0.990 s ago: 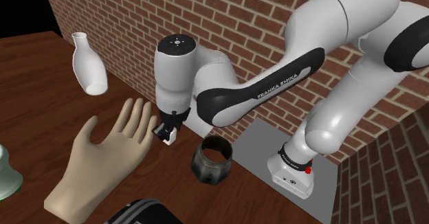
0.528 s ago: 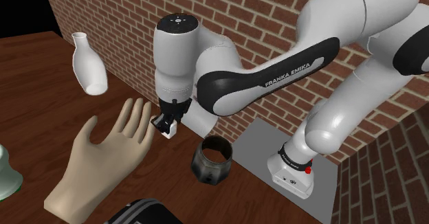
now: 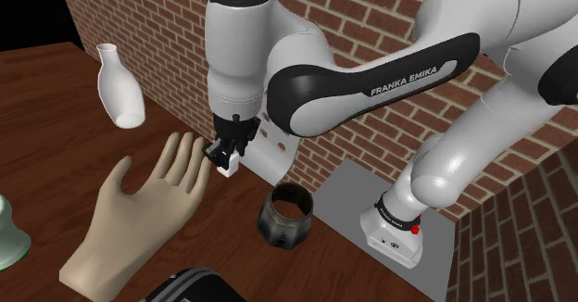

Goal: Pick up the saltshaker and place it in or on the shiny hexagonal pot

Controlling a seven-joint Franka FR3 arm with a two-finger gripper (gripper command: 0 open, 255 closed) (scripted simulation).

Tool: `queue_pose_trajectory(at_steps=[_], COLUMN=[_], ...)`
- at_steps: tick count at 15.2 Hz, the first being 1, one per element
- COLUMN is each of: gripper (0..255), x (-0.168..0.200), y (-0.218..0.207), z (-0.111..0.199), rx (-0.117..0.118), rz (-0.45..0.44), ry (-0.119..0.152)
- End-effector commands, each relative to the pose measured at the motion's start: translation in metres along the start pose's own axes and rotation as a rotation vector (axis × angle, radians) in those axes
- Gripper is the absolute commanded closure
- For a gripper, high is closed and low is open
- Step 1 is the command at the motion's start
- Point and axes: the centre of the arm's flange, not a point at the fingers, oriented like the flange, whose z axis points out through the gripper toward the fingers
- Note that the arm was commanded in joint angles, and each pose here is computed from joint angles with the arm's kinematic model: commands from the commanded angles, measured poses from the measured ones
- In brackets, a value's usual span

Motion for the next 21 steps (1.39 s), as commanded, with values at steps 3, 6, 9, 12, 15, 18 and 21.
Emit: queue_pose_trajectory(at_steps=[3, 6, 9, 12, 15, 18, 21], gripper=[255, 255, 255, 255, 255, 255, 255], x=[0.001, 0.002, 0.004, 0.005, -0.020, -0.058, -0.095], y=[0.003, 0.005, 0.007, 0.008, 0.016, 0.026, 0.037], z=[-0.021, -0.037, -0.053, -0.068, -0.073, -0.079, -0.084], rx=[0.000, 0.000, 0.000, 0.000, 0.000, 0.000, 0.000], rz=[0.000, 0.000, 0.000, 0.000, 0.000, 0.000, 0.000], ry=[0.000, 0.000, 0.000, 0.000, 0.000, 0.000, 0.000])
